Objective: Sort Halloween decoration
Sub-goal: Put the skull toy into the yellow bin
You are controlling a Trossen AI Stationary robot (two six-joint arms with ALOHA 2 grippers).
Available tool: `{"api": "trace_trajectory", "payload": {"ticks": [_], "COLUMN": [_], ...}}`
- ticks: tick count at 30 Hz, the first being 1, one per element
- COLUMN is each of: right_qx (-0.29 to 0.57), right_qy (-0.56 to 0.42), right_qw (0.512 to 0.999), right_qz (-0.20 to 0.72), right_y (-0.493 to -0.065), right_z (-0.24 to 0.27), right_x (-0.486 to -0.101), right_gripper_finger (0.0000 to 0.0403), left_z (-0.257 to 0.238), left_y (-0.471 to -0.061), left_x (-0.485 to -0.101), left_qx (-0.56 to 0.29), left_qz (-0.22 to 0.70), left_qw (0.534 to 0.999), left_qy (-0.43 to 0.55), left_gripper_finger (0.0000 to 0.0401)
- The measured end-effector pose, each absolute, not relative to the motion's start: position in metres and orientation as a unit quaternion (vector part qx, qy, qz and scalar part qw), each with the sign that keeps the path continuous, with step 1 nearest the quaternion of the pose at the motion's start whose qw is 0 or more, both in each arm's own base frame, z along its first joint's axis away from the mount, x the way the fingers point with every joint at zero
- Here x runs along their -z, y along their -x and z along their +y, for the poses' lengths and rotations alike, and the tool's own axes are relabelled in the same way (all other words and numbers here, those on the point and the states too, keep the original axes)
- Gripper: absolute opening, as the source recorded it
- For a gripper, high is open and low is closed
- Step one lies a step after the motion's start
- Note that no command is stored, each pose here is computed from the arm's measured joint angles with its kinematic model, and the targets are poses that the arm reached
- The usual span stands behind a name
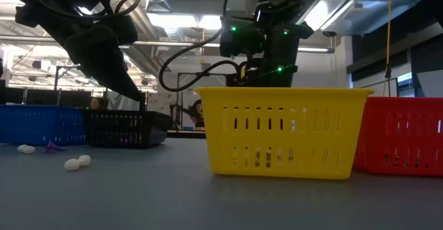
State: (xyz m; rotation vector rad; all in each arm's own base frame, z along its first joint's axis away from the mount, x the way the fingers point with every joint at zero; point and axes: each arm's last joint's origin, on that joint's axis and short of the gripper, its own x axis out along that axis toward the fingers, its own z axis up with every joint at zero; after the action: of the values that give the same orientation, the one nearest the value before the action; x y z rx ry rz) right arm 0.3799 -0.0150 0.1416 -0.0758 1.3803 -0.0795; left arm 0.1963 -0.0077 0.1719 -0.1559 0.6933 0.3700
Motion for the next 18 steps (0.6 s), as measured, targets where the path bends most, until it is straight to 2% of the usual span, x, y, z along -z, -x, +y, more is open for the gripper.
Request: {"api": "trace_trajectory", "payload": {"ticks": [18], "right_qx": [0.028], "right_qy": [0.027], "right_qw": [0.77], "right_qz": [0.637], "right_y": [-0.3798], "right_z": [-0.0147], "right_x": [-0.141], "right_gripper_finger": [0.0001], "left_z": [-0.0077], "left_y": [-0.1963], "left_x": [-0.1718], "left_qx": [-0.18], "left_qz": [0.338], "left_qw": [0.921], "left_qy": [0.076], "left_gripper_finger": [0.0086]}}
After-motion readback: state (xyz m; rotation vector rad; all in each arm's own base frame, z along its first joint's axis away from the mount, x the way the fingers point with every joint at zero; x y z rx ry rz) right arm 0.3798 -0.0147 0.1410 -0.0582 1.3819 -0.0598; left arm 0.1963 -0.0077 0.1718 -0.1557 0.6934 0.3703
